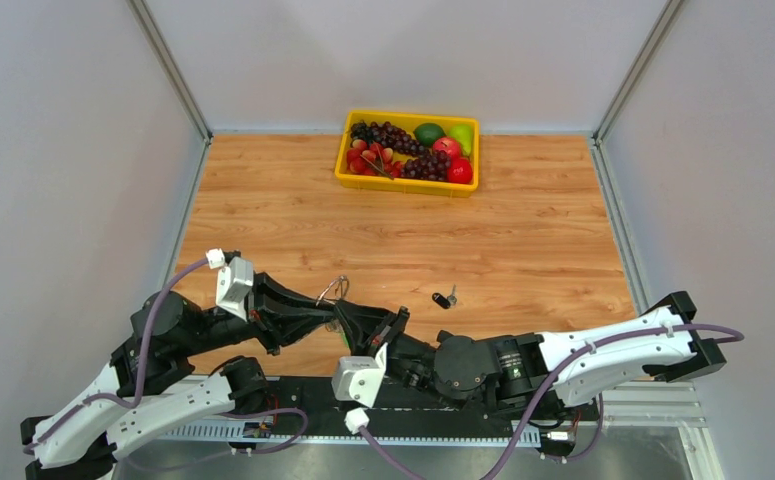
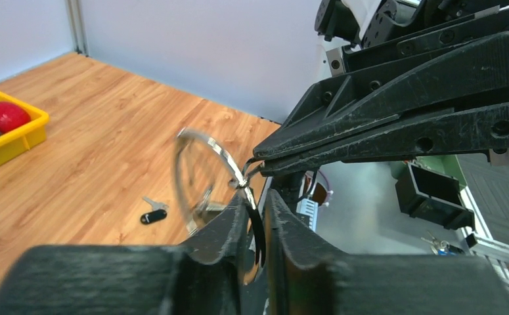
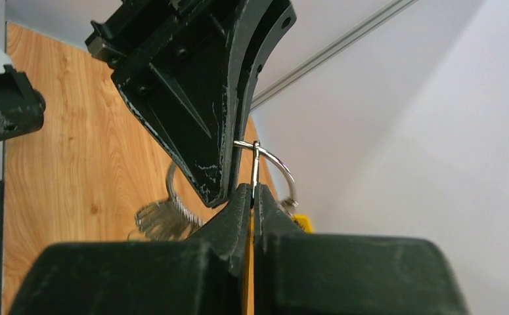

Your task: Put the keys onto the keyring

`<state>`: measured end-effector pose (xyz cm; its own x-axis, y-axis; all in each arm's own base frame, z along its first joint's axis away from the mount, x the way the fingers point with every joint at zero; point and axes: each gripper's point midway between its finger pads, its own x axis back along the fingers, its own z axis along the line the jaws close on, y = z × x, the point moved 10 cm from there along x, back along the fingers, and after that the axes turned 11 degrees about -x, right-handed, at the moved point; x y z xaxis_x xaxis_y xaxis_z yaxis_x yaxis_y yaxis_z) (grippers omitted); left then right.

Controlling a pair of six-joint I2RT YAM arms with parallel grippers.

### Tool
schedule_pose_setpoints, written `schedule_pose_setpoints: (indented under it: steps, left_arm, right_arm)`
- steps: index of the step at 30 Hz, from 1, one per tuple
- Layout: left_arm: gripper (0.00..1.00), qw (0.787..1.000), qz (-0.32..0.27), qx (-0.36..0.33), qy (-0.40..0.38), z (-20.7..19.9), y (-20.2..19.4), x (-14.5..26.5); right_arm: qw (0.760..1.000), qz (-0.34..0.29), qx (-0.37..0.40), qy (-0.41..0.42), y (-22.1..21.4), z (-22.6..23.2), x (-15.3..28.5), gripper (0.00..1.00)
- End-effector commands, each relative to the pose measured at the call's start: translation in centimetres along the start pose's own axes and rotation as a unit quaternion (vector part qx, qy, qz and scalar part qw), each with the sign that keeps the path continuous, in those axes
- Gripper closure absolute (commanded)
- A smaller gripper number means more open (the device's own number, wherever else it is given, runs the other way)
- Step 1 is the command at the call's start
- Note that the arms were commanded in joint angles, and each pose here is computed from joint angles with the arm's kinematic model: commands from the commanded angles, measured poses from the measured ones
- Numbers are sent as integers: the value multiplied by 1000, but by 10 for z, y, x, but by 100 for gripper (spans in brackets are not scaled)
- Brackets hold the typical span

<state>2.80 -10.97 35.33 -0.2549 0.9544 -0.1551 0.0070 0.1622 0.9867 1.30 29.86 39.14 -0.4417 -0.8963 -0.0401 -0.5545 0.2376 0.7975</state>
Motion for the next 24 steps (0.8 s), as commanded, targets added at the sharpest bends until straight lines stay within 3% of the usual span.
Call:
schedule_pose_setpoints:
  steps: [1, 2, 11, 17, 24]
  left_arm:
    - [72, 1000, 5, -6, -3, -1, 7, 0]
    - [64, 1000, 8, -5, 1, 0, 6, 0]
    - [37, 998, 37, 6, 55, 7, -2, 3]
    - [35, 999, 40, -8, 33, 4, 1, 4]
    - [33, 996, 33, -14, -86, -10, 10, -5]
  right_arm:
    - [999, 16, -47, -8, 5, -19, 14, 100]
    - [998, 22, -54, 0, 3, -17, 15, 100]
    - [988, 62, -129, 62, -8, -10, 34, 100]
    - [973, 87, -158, 142, -4, -10, 50, 100]
    - [943, 139, -147, 266, 4, -2, 61, 100]
